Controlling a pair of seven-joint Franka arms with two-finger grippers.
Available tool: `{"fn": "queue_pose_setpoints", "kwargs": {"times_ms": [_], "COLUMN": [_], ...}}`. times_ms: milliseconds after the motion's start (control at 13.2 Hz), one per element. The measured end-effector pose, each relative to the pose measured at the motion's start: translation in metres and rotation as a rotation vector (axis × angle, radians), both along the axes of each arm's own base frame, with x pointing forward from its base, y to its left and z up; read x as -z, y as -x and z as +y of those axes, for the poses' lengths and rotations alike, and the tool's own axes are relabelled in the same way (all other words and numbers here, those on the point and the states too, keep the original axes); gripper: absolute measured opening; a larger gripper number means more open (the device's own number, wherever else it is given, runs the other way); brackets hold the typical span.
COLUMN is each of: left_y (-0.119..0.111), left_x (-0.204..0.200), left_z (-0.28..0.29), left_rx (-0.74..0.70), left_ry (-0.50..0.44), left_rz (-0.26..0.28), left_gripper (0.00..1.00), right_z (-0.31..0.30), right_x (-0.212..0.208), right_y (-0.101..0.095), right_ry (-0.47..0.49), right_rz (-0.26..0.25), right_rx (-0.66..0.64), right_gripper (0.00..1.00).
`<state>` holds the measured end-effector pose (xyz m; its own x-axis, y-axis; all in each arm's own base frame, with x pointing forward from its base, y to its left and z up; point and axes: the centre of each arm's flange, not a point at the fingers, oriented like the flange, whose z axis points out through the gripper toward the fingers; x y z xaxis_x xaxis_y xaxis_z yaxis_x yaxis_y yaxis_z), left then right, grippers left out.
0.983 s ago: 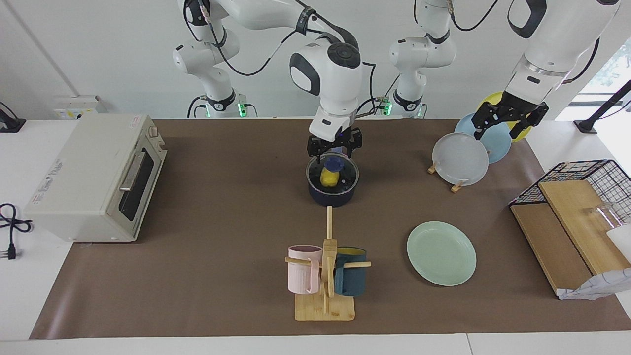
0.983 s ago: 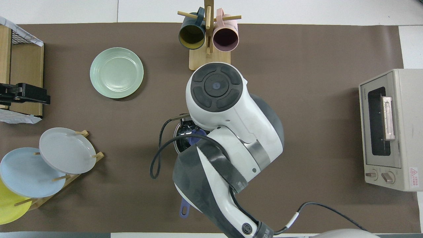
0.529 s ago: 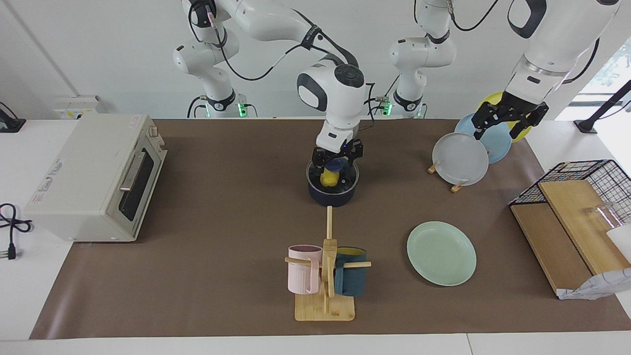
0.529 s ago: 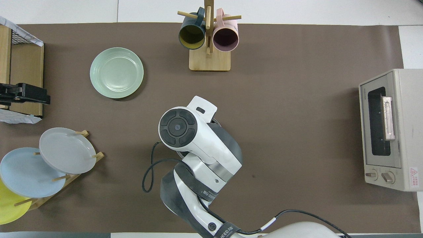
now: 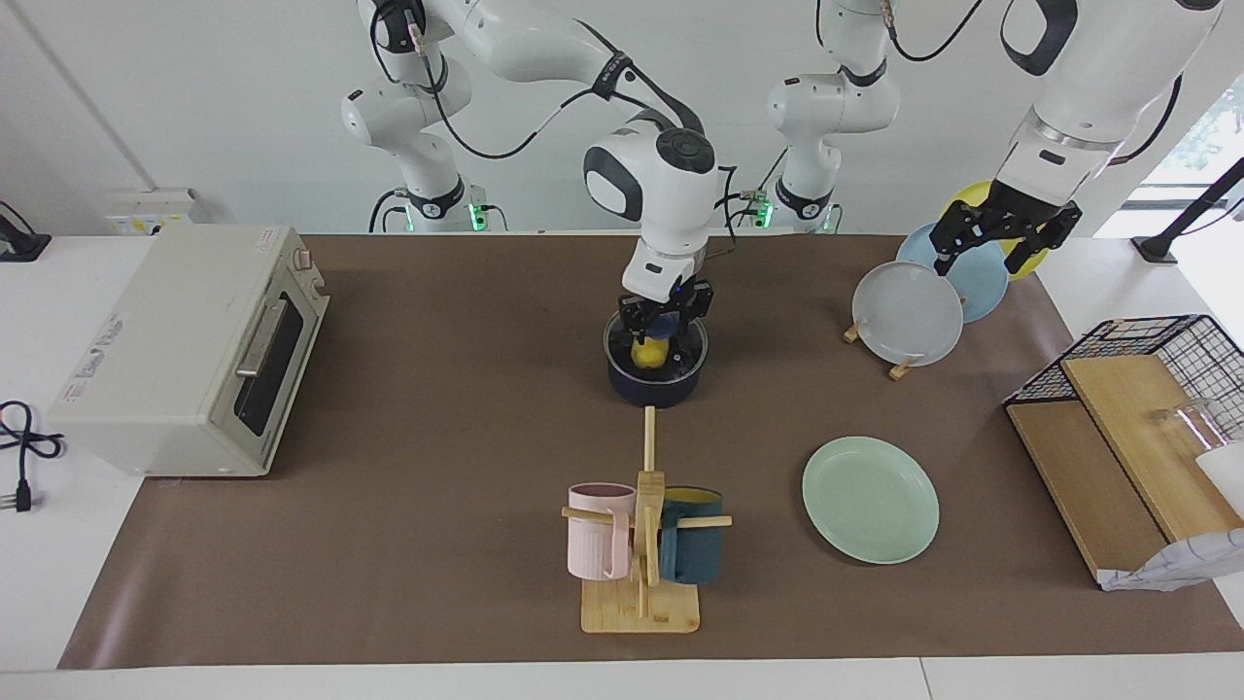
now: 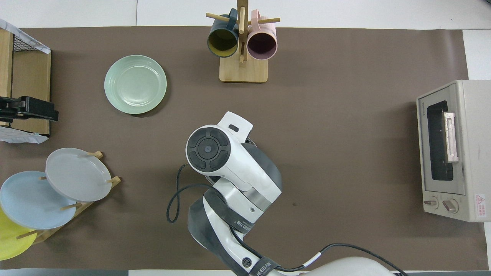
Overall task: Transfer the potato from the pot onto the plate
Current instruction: 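Grasp the blue knob and lift the glass lid off the pot, then carry the lid toward the toaster while the left gripper reaches the pot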
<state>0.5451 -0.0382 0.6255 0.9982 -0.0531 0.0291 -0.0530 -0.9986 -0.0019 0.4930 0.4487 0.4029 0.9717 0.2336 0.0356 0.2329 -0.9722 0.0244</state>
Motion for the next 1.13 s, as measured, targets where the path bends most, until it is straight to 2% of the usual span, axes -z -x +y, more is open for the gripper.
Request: {"fn": "queue_pose_setpoints", "kwargs": {"times_ms": [302,529,831,1134], "left_y": [0.000,0.000,0.000,0.000], "left_x": [0.000,0.000,0.000,0.000], "left_z": [0.000,0.000,0.000,-0.003], "left_rx": [0.000,0.000,0.000,0.005], "left_ry": [0.000,0.000,0.000,0.000], "left_rz": [0.000,0.000,0.000,0.000], "left_gripper": [1.00,1.00,1.00,1.00], "right_z": [-0.002,-0.019,-0.108,-0.228], "right_x": [-0.002,-0.029,-0.082,-0.083], "right_y": [-0.001,-0.017,-0.067,-0.116], "right_ry": [-0.001,0.002,0.028,0.048], "right_rz": [-0.001,-0.007,0.010,0.052], "right_rx": [0.003,0.020,-0.025,-0.110], "right_gripper": [0.63,0.63,0.63,0.63]}}
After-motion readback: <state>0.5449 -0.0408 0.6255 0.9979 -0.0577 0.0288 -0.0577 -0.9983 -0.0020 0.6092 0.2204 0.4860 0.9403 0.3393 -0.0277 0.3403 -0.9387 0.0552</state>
